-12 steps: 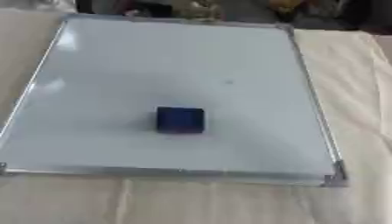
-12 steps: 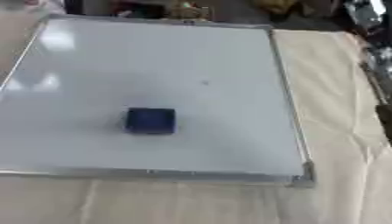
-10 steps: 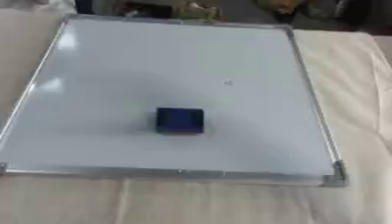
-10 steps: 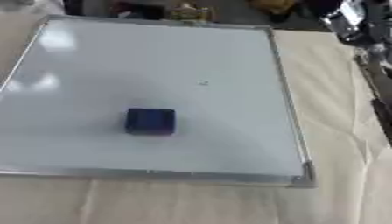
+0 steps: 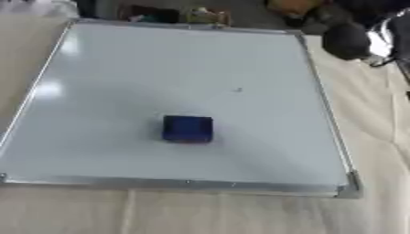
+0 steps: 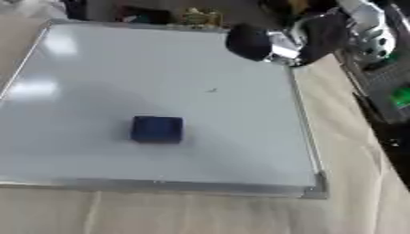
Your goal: Wipe the whiteboard clean with a brush.
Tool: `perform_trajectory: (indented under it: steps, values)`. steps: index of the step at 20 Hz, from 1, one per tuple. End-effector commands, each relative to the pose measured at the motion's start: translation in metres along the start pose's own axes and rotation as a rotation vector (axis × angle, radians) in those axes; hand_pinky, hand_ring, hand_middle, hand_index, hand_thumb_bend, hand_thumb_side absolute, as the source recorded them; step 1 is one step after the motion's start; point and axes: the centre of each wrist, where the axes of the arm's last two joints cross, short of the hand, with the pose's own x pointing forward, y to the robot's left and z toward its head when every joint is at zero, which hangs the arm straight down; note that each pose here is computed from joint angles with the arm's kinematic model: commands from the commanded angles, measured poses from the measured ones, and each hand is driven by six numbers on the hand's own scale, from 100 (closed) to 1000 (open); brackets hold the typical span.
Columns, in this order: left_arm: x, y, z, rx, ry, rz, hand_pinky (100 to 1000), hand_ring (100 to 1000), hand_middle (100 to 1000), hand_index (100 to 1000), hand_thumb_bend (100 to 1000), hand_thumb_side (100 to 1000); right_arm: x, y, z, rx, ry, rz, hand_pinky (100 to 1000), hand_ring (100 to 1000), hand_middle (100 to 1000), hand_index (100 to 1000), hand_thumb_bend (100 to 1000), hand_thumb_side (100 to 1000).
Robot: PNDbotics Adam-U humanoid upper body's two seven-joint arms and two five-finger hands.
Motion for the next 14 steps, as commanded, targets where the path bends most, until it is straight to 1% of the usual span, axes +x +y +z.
perform_trajectory:
  steps: [1,5,7,8,9,10,12,14]
  values:
    - [0.008,0.002,-0.007,0.025,-0.013,0.014,663,604,559,413,395,818,-0.005,0.004,-0.011,0.095,-0.007,0.056,748,775,619,100,643,810]
    - [0.01,0.0,-0.007,0.056,0.006,0.036,662,603,559,411,393,820,-0.01,0.015,-0.024,0.205,-0.012,0.097,759,787,636,100,633,794]
    - [0.011,-0.001,-0.006,0.06,0.012,0.04,662,601,558,410,392,821,-0.013,0.022,-0.03,0.266,-0.008,0.114,764,796,649,100,632,764]
    - [0.011,-0.001,-0.006,0.061,0.014,0.041,662,601,558,410,391,821,-0.014,0.025,-0.033,0.299,-0.006,0.117,770,805,662,100,627,734]
    - [0.012,-0.001,-0.006,0.062,0.015,0.041,662,601,558,410,391,821,-0.015,0.028,-0.036,0.331,-0.004,0.119,770,805,662,100,627,734]
    - [0.012,-0.001,-0.006,0.063,0.016,0.041,661,594,547,409,389,821,-0.017,0.032,-0.038,0.37,-0.002,0.116,785,825,689,100,636,673]
    - [0.012,-0.001,-0.006,0.063,0.018,0.042,662,590,542,407,388,824,-0.02,0.039,-0.043,0.44,0.004,0.104,789,830,696,100,654,632]
    - [0.012,-0.001,-0.006,0.061,0.02,0.043,662,590,542,406,388,826,-0.022,0.044,-0.046,0.484,0.007,0.094,792,833,701,100,673,600]
